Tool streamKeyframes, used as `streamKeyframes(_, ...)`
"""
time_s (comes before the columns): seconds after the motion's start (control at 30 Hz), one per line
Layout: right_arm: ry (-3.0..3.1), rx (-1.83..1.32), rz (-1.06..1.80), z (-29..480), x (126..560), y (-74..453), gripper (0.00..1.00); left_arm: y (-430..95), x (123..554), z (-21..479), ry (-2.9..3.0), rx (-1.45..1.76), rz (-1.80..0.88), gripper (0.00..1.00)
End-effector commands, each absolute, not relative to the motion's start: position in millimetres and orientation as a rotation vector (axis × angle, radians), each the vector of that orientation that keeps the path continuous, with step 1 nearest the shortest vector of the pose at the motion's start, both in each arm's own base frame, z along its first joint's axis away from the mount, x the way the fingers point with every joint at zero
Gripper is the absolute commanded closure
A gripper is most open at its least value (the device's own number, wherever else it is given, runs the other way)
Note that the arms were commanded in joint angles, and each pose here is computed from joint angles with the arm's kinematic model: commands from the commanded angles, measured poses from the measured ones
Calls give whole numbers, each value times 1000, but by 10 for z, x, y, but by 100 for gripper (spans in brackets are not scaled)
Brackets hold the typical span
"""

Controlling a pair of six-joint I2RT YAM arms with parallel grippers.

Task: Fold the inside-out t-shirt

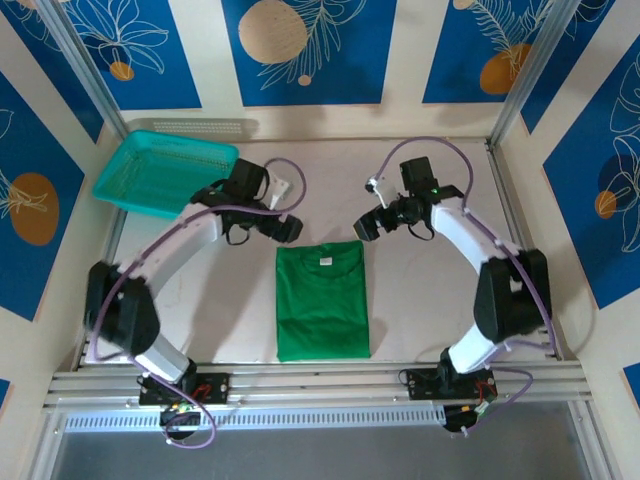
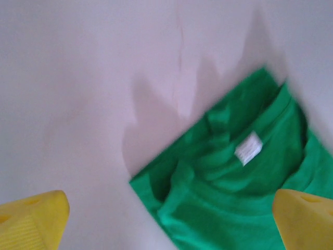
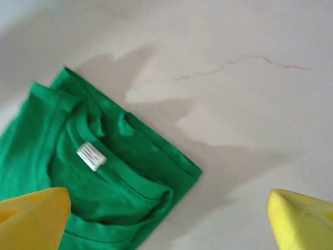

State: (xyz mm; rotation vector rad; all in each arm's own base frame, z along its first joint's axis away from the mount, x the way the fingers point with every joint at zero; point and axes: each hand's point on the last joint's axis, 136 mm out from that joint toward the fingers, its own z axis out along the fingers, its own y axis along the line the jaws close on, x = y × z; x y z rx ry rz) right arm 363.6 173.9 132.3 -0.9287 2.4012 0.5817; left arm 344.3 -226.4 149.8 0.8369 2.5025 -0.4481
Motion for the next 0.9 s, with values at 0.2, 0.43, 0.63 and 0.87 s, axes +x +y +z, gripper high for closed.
streamKeyframes(0.2,2435,-1236,799,941,3397,1920,5,-2319,3084,770,2754,1187,-621,0)
streamKeyframes(0.43,2501,-1394,705,592,3371,1951,5,-2174,3292,566,2839,1074,-569,0)
streamKeyframes(0.63,2492,-1424,670,479,3449,2003,8,-2263,3341,464,2820,1018,-728,0)
streamKeyframes(0.87,2524,-1555,691,310,3310,2010,19,-2451,3425,438,2774,977,-874,10)
